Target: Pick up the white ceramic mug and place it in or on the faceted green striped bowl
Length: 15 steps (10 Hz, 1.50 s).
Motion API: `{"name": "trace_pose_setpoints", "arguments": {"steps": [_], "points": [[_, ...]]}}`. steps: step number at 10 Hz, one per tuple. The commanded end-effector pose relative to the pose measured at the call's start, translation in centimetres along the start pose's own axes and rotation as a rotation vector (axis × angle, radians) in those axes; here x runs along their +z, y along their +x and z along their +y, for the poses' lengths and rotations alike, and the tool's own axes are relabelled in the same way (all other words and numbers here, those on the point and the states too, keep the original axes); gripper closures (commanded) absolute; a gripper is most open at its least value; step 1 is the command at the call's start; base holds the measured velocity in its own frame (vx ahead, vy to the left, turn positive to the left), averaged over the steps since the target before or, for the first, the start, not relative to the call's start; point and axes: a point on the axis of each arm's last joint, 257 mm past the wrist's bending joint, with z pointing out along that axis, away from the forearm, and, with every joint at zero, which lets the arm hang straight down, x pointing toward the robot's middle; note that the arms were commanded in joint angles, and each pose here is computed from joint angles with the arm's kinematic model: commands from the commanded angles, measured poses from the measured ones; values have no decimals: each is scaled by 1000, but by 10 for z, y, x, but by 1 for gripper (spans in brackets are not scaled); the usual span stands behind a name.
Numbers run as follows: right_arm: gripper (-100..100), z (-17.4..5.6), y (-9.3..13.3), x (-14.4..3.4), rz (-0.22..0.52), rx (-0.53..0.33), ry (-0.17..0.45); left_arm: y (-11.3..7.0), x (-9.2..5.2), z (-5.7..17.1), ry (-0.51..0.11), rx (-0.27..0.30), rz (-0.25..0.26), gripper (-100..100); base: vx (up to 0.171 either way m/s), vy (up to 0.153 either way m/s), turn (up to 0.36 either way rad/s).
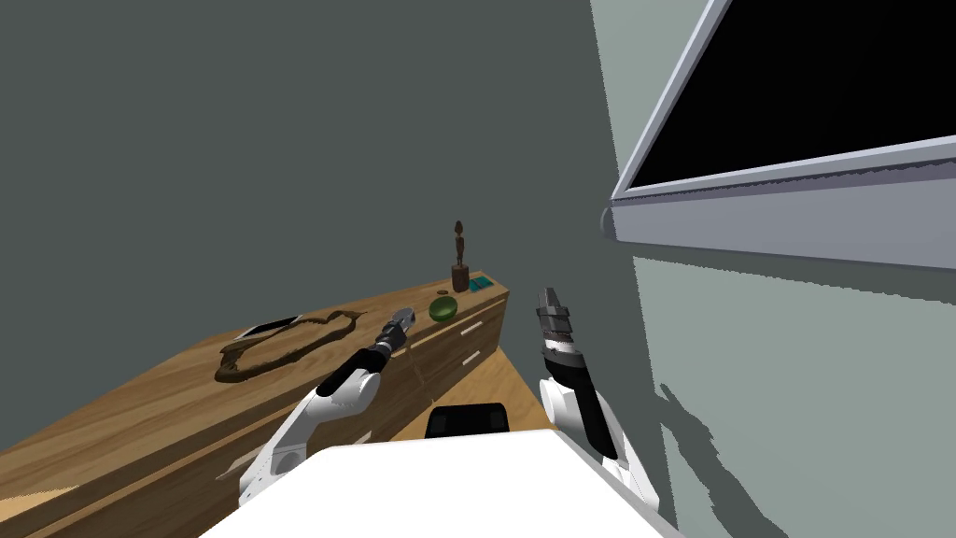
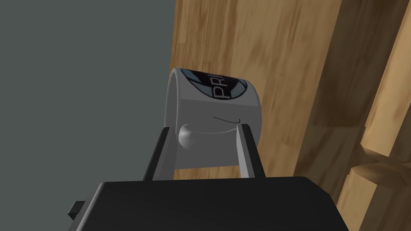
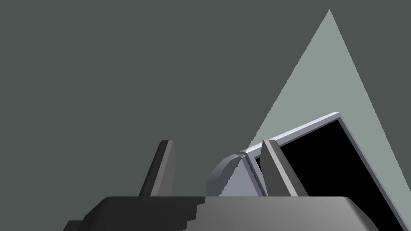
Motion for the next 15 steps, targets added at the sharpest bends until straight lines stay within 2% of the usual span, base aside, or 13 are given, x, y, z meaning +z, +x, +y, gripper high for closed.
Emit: {"name": "trace_pose_setpoints", "arguments": {"steps": [1, 2, 3, 4, 5, 6, 11, 15], "points": [[0, 0, 0, 0, 0, 0, 0, 0, 0, 0, 0, 0, 0, 0, 0, 0, 0], [0, 0, 0, 0, 0, 0, 0, 17, -3, 4, -7, 8, 21, 100, -21, 23, 176], [0, 0, 0, 0, 0, 0, 0, 26, -5, 6, -11, 13, 34, 100, -46, 31, 235], [0, 0, 0, 0, 0, 0, 0, 20, -4, 4, -6, 9, 27, 100, -23, 10, 43], [0, 0, 0, 0, 0, 0, 0, 20, -5, 5, -8, 10, 27, 0, -5, 2, -4], [0, 0, 0, 0, 0, 0, 0, 16, -9, 5, -20, 24, 17, 100, -87, -47, 12], [0, 0, 0, 0, 0, 0, 0, -4, -27, -10, -38, 106, -36, 100, -143, -30, 12], [0, 0, 0, 0, 0, 0, 0, -21, -40, -17, -59, 163, -82, 100, -75, 6, 1]]}}
